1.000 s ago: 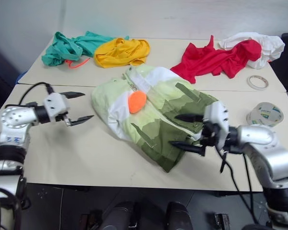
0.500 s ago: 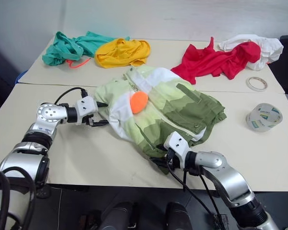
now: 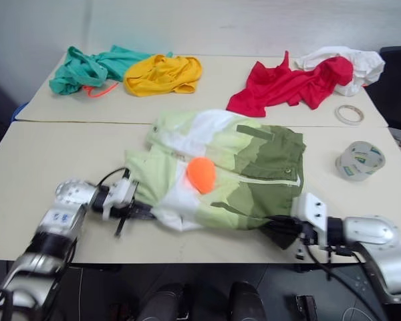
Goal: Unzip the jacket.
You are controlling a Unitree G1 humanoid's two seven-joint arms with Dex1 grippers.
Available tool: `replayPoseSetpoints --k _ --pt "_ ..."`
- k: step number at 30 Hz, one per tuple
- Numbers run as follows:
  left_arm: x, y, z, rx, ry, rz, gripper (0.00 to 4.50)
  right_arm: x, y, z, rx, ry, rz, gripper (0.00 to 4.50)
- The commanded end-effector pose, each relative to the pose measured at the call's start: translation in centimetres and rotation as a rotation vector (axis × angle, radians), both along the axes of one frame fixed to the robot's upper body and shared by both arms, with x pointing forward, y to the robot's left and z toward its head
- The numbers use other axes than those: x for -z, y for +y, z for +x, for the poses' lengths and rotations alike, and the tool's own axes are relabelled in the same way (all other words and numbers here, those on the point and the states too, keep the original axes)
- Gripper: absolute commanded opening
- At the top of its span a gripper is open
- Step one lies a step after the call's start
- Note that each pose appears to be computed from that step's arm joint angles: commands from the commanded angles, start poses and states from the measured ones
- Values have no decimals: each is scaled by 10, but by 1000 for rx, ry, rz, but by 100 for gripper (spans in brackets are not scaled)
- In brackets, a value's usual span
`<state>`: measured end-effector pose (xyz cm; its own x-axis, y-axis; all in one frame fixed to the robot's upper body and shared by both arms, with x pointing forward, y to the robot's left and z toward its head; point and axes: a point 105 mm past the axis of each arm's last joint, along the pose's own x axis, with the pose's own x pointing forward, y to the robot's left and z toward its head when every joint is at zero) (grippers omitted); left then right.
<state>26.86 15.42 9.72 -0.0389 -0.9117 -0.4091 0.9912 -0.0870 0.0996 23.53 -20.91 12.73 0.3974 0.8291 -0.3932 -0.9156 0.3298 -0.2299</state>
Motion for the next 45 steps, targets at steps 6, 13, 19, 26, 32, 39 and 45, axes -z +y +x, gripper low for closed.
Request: replayPoseSetpoints --k 6,13,19,26,32,39,45 --pt "-31 -24 -57 -156 60 -63 3 -10 -39 -15 19 65 -70 0" --pt "-22 19 -59 -378 192 -5 119 -30 -18 -34 74 123 95 149" --pt "-22 84 -50 -591 310 -32 278 -66 -4 -30 74 168 171 325" --pt "-68 80 4 -546 -52 -121 446 -86 29 2 -13 148 247 450" --pt "-75 43 57 -389 -192 -60 446 -46 71 53 42 62 176 450" --pt "-57 14 84 -244 -189 0 446 -29 111 75 55 143 197 450" --pt "-36 7 102 -306 -189 32 450 -17 117 79 62 195 165 300"
